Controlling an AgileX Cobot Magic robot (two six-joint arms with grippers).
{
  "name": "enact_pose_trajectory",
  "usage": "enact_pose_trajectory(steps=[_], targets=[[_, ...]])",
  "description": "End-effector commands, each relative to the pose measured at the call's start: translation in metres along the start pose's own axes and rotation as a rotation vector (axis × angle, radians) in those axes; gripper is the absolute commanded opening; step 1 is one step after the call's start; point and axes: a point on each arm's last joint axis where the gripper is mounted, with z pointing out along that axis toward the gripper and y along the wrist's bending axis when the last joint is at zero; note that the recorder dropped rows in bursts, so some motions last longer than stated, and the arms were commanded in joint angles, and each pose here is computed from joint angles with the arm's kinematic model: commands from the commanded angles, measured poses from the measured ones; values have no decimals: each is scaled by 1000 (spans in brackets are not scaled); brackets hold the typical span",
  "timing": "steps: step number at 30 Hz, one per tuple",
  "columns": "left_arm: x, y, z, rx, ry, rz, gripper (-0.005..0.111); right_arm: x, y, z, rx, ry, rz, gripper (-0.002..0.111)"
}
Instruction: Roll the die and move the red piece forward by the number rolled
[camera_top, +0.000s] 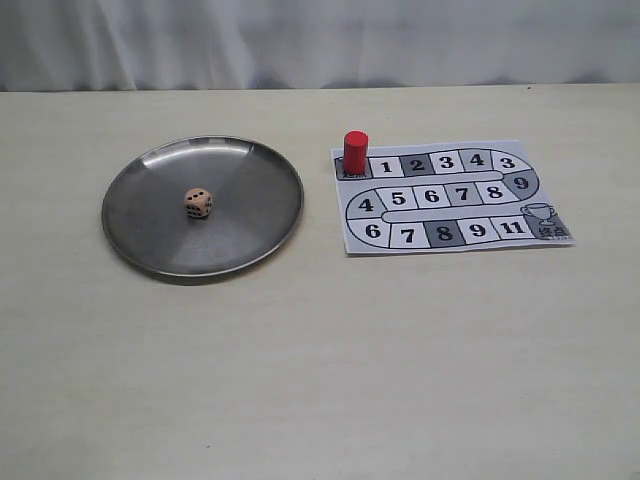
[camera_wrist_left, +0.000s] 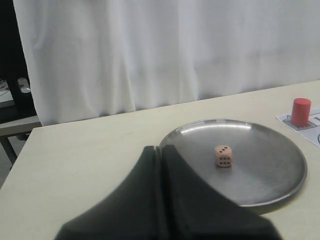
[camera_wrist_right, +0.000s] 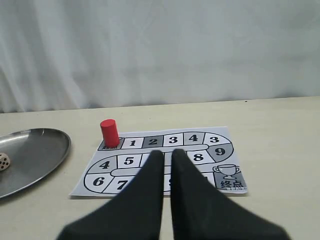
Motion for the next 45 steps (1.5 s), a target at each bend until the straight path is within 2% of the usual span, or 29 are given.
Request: enact_pose_trajectory(steps=[1,6,11,14,17,24,31,37,40,42,45], targets=[[0,0,0,2,-8,-6,0,1,0,0,5,-4,-10,5],[0,0,0,2,-8,-6,0,-9,0,-1,6,-112,-10,5],[0,0,0,2,-8,-6,0,-30,-1,-6,8,-354,-9,5],[0,0,0,2,-8,-6,0,-46,-1,-13,-7,-542,57,5],[0,0,0,2,-8,-6,0,-51,-1,-17,-18,-615,82,5],[0,0,0,2,-8,-6,0,-65,4,9,2,-234,52,5],[0,0,0,2,-8,-6,0,-41,1,81,61,241,61,5],[0,0,0,2,-8,-6,0,-17,0,140,103,515,126,5],[0,0,0,2,-8,-6,0,-6,17,171,43,601,97,5],[0,0,0,2,-8,-6,0,-1,50,200,-68,621,44,5],[0,0,0,2,-8,-6,0,1,83,231,-152,636,3,16]])
